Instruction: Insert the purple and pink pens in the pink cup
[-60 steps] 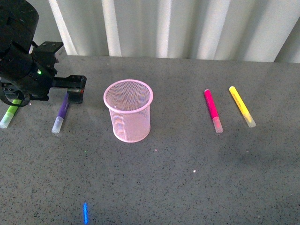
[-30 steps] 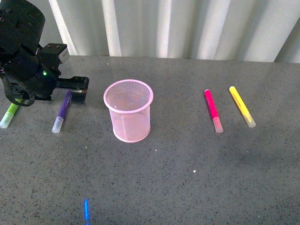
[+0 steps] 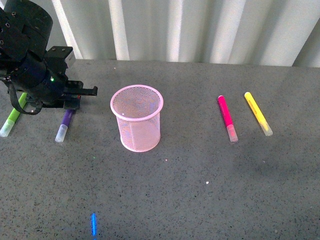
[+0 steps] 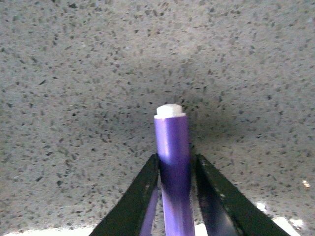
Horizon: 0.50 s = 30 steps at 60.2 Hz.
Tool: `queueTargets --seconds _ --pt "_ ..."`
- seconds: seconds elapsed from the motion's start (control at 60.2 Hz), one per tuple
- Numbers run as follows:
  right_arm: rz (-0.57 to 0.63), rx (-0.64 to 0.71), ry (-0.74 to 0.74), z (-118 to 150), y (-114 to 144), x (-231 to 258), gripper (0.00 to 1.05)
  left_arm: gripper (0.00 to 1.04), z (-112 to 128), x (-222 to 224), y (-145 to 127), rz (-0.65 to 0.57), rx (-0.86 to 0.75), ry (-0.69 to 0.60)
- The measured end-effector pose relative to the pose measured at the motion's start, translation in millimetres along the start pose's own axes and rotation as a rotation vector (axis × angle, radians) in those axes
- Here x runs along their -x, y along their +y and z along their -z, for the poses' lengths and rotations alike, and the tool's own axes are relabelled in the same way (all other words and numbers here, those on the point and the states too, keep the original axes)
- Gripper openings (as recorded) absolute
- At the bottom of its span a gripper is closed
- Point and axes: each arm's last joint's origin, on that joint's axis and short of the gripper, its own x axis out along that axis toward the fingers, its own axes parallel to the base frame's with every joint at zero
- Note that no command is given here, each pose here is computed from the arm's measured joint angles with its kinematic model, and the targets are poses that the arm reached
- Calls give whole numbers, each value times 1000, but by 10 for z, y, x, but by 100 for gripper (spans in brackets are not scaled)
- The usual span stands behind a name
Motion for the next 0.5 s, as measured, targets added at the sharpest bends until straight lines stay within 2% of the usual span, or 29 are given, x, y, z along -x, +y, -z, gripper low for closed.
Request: queueTargets --seconds 0.066,0.116,0.249,0.415,0.498 --pt "0 0 0 0 0 0 98 17 12 12 -19 32 20 -28" --pt "0 0 0 0 0 0 98 13 11 37 -37 51 26 -46" --pt "0 0 0 0 0 0 98 13 -74 180 -47 63 54 -145" --pt "0 0 0 0 0 0 98 13 -366 599 19 39 72 -393" --pt "0 0 0 0 0 0 98 13 -503 931 57 30 76 -562"
